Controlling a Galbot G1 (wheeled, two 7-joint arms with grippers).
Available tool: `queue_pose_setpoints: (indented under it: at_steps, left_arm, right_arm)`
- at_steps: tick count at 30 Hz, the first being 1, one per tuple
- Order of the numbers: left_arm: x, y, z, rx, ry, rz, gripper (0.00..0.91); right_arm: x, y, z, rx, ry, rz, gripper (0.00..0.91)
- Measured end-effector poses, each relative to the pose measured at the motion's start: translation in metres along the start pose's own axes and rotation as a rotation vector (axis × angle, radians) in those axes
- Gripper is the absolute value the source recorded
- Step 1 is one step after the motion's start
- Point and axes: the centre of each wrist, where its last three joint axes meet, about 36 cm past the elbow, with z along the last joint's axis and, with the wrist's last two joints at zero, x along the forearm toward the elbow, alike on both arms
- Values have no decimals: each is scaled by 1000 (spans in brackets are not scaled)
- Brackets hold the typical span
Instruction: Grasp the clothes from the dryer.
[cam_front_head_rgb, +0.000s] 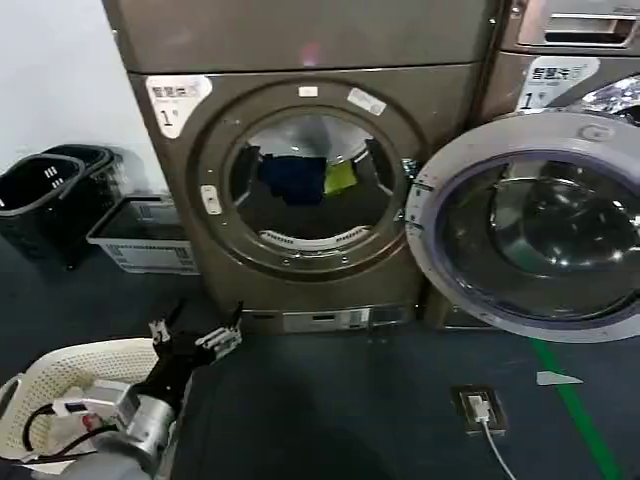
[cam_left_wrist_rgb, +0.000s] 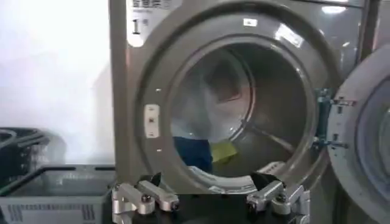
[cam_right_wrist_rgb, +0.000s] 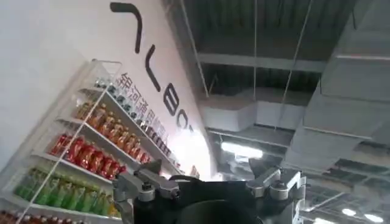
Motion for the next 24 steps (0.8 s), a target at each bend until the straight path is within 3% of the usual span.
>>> queue_pose_setpoints:
  at_steps: [24]
  left_arm:
    - [10, -1, -5, 12, 2, 21, 907]
  right_arm:
    - [3, 4, 6, -17, 3, -15, 907]
